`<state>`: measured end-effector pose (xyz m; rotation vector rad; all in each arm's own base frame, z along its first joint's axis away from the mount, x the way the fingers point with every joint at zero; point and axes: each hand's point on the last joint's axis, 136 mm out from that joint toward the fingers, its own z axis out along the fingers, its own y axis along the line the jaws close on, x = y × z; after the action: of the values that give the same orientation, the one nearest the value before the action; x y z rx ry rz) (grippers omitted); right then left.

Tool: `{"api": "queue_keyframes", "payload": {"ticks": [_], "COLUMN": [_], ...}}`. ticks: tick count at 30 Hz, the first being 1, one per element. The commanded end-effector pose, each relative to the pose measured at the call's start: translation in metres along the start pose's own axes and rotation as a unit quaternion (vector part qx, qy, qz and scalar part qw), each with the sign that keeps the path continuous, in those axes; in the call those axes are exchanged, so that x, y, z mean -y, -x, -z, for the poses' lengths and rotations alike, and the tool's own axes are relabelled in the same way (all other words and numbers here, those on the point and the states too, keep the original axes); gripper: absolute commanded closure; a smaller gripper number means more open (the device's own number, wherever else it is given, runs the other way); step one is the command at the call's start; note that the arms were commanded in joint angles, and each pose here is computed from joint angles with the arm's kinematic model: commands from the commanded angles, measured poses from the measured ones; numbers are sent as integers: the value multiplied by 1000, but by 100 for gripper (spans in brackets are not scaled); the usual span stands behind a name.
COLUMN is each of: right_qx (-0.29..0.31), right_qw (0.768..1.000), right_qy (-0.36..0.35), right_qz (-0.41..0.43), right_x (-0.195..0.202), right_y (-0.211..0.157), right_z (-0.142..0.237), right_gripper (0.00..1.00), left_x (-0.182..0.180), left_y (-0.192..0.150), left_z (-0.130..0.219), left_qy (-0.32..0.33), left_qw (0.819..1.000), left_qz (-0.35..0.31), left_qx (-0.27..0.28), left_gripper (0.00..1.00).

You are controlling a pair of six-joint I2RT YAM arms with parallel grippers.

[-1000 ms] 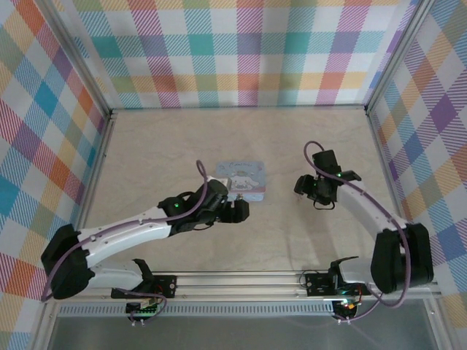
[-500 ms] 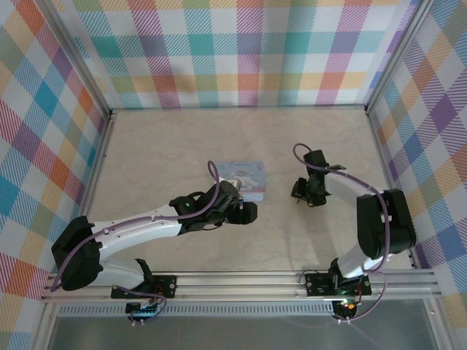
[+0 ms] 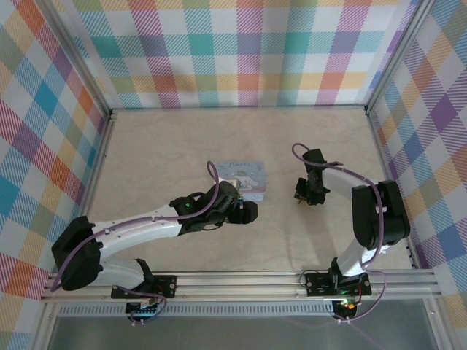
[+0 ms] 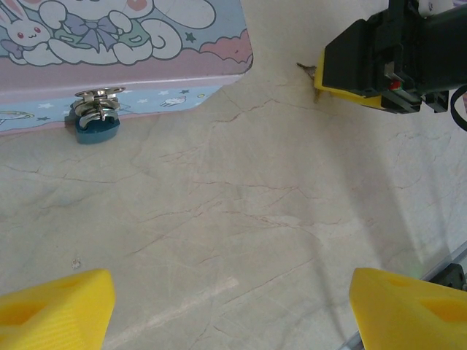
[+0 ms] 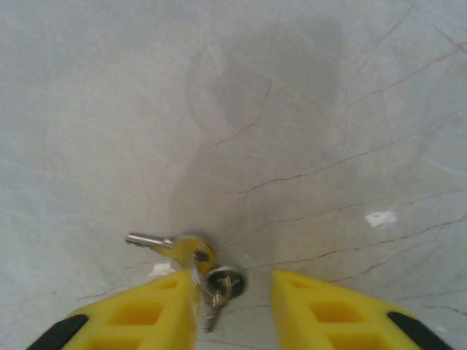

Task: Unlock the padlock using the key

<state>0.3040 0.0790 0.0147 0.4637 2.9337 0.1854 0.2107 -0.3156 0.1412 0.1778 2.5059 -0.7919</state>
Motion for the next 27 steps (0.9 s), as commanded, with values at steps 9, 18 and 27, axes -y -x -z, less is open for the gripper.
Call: {"api": "queue_keyframes", "payload": {"ticks": [9,18,27], "right_qx": [28,109,167], "right_qw": [998,984,950], "right_qy": [58,138,250], "right_qz": [19,40,88], "right_x": [-23,-45,-76], "right_y": [10,19,12], "right_z": [4,75,170], "right_gripper": [99,100,100], "left_x": [-8,-9,1], "left_y": [-6,2,32], "left_z": [2,10,31], "left_qy": [10,11,-19], "left_qw": [1000,999,998], "left_qz": [5,6,10], "left_qx": [10,31,65], "left_gripper": [15,14,13]}}
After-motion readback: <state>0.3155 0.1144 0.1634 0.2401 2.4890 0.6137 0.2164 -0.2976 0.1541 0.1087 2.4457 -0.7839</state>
